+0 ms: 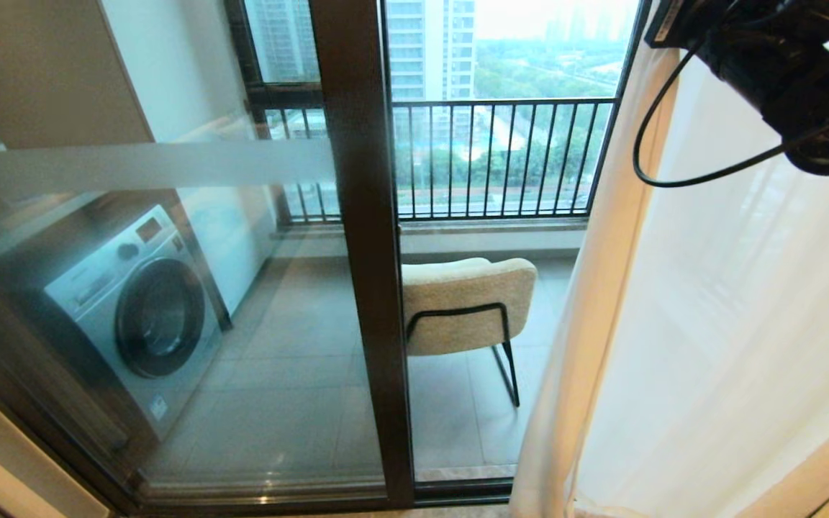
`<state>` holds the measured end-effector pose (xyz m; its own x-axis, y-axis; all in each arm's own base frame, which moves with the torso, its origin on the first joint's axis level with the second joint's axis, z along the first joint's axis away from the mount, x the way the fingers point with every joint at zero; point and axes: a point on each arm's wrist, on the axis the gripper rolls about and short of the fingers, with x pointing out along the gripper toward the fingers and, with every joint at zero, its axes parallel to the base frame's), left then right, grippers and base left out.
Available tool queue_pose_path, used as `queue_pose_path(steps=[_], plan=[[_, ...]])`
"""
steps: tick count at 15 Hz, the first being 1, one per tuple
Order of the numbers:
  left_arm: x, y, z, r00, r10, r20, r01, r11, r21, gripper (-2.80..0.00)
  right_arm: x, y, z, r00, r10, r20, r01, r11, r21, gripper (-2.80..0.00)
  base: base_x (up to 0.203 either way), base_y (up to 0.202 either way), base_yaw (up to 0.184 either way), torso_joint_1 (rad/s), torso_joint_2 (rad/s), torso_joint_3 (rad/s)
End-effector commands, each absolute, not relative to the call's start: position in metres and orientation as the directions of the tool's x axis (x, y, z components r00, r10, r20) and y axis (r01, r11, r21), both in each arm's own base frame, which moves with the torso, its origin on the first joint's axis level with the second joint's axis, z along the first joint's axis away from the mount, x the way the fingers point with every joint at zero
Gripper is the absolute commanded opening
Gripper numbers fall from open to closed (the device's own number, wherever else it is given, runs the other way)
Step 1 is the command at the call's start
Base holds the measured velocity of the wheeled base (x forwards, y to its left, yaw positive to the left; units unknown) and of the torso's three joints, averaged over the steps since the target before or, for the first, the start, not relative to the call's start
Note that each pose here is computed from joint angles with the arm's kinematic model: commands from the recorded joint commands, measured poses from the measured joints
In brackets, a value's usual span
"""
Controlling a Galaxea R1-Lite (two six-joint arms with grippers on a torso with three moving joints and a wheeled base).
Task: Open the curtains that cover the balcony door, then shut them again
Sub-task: Close the inner curtains on both sides
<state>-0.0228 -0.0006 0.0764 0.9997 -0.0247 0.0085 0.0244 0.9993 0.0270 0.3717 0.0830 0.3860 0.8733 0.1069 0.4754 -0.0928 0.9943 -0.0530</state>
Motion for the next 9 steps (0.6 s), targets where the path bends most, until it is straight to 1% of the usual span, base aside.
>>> queue_pose_path(steps=[1,9], plan=[[-0.0228,-0.0006,0.0764,1.000,-0.025,0.009,0.024,0.999,0.028,-2.80,0.3712,0.0830,0.3864,0.872,0.106,0.479,-0.092,0.994,-0.053,-2.80,0.000,0.190,-0.001,0.002,0.00,0.005],[-0.0228,-0.0006,0.0764,1.000,-0.025,0.009,0.024,0.999,0.028,-2.80,0.3702,0.0828,0.3872,0.870,0.105,0.481,-0.091,0.994,-0.052,-2.80,0.000,0.190,0.000,0.003,0.00,0.002]])
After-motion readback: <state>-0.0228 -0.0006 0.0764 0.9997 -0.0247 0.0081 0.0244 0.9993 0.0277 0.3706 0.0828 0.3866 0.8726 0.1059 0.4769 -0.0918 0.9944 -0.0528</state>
